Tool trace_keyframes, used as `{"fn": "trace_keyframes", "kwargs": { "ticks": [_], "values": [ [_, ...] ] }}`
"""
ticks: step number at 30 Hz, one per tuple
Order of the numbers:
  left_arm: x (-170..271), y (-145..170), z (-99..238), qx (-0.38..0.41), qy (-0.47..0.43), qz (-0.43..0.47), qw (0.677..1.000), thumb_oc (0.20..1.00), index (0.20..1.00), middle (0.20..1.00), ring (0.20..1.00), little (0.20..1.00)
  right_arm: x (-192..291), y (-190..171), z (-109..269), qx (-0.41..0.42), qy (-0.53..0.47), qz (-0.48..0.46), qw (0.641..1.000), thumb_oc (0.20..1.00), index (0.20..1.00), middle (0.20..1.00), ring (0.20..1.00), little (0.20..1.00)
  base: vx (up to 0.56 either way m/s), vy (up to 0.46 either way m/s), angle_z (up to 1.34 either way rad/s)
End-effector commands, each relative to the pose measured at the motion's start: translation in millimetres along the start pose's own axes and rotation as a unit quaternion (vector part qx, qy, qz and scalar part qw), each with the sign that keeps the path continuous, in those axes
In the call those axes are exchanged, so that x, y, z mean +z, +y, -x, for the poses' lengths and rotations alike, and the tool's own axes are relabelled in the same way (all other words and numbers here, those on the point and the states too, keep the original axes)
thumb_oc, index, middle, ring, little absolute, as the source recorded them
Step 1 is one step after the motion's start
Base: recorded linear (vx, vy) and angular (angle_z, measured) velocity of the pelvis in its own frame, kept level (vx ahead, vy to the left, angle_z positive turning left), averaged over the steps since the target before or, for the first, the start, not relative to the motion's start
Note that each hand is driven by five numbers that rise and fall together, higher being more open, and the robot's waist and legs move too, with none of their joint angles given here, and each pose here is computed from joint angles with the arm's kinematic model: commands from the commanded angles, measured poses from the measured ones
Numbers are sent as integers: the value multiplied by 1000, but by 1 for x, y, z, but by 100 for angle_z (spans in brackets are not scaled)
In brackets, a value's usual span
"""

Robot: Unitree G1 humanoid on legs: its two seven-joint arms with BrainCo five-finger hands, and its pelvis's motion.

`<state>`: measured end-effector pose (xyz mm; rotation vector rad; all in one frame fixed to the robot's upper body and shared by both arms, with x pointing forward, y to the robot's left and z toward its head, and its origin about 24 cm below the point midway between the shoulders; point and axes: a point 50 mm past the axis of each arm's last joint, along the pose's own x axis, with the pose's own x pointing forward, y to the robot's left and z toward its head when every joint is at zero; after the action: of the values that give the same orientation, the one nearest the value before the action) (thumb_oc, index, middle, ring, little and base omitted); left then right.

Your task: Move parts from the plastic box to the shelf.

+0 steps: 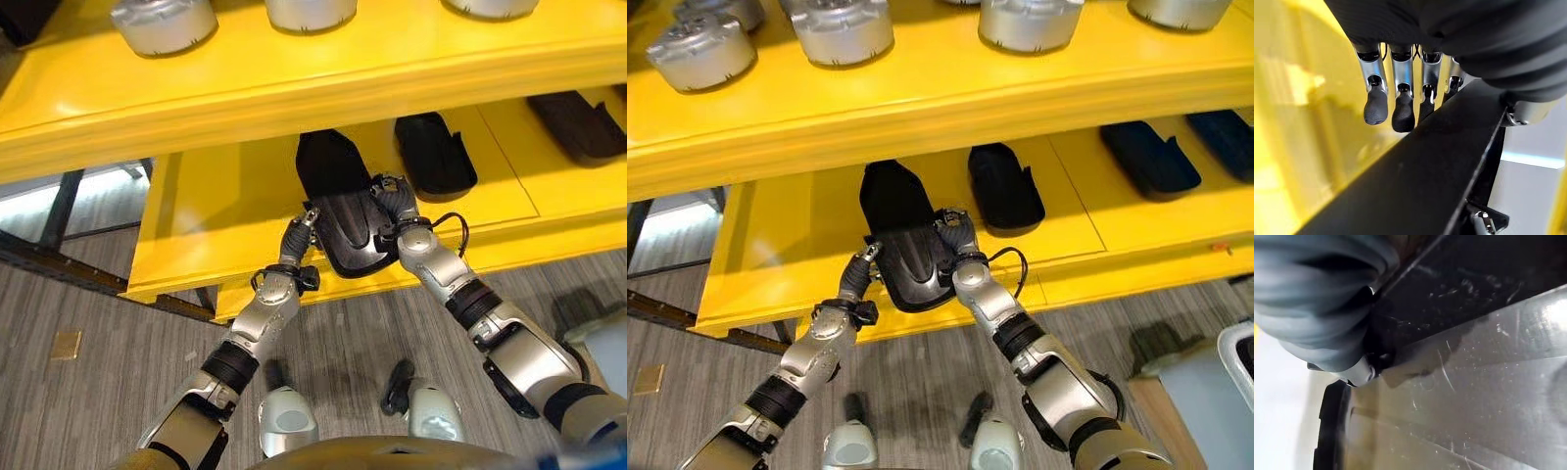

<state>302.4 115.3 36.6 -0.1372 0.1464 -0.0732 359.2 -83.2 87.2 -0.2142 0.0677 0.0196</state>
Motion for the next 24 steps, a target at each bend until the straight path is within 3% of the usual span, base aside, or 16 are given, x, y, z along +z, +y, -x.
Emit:
{"fn": "trace_keyframes", "kwargs": {
  "ticks": [1, 24],
  "values": [
    [65, -50, -4, -95, -148, 99, 979, 200, 200, 200, 200, 200, 44, 33, 1, 74, -60, -68, 993, 200, 200, 200, 200, 200, -27, 359, -5],
    [134, -57, -17, -116, -242, 76, 960, 200, 200, 200, 200, 200, 114, 18, -13, 35, -157, -74, 984, 200, 200, 200, 200, 200, -53, 56, 2]
  ]
}}
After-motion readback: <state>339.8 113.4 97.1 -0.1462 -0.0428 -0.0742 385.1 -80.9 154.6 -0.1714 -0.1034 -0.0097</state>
